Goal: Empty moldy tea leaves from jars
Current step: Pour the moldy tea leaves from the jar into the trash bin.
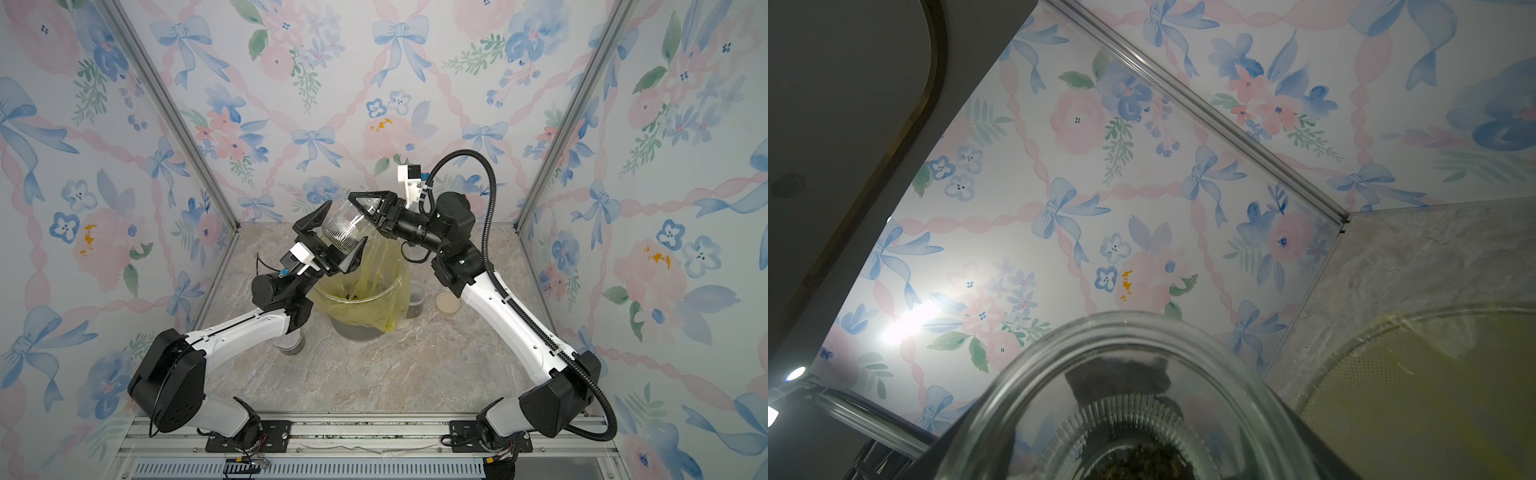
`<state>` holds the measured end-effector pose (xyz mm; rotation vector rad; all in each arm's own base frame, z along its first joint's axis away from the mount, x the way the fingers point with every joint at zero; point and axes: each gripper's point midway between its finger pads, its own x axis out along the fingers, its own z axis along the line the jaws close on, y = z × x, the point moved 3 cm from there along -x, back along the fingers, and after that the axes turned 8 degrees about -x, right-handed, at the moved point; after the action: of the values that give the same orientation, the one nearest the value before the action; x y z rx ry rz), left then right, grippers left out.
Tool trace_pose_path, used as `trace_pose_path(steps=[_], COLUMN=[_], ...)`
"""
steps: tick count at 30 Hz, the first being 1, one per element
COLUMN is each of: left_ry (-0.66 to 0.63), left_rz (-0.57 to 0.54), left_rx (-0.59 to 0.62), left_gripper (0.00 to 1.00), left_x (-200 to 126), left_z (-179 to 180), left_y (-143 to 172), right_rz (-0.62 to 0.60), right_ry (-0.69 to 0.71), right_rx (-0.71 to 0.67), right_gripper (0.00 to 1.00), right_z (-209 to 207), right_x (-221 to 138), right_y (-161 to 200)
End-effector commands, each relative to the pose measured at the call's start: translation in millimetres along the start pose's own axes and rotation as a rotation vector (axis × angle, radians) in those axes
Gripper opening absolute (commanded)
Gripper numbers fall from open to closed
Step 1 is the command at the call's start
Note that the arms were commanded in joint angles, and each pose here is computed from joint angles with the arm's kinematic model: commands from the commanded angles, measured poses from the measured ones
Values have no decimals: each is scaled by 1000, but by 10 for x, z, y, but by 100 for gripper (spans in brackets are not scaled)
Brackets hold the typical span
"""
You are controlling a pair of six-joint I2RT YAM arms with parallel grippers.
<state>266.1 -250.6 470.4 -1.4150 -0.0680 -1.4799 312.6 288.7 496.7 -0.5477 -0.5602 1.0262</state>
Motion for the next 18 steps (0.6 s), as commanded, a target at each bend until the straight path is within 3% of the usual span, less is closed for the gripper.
trace_pose_path(steps=[1,18], left_ry=[55,77], left_rz=[-77,-131], left_rx=[-14,-51], left_gripper=[98,96], left_x=[63,122], left_z=[-55,-58], left_y=[-115,-50], right_rz=[-50,-47], right_ry=[-95,-80], right_rx=[-59,-50], right_gripper=[32,32], right_z=[459,428], right_x=[-134,-143], right_y=[-209,-224])
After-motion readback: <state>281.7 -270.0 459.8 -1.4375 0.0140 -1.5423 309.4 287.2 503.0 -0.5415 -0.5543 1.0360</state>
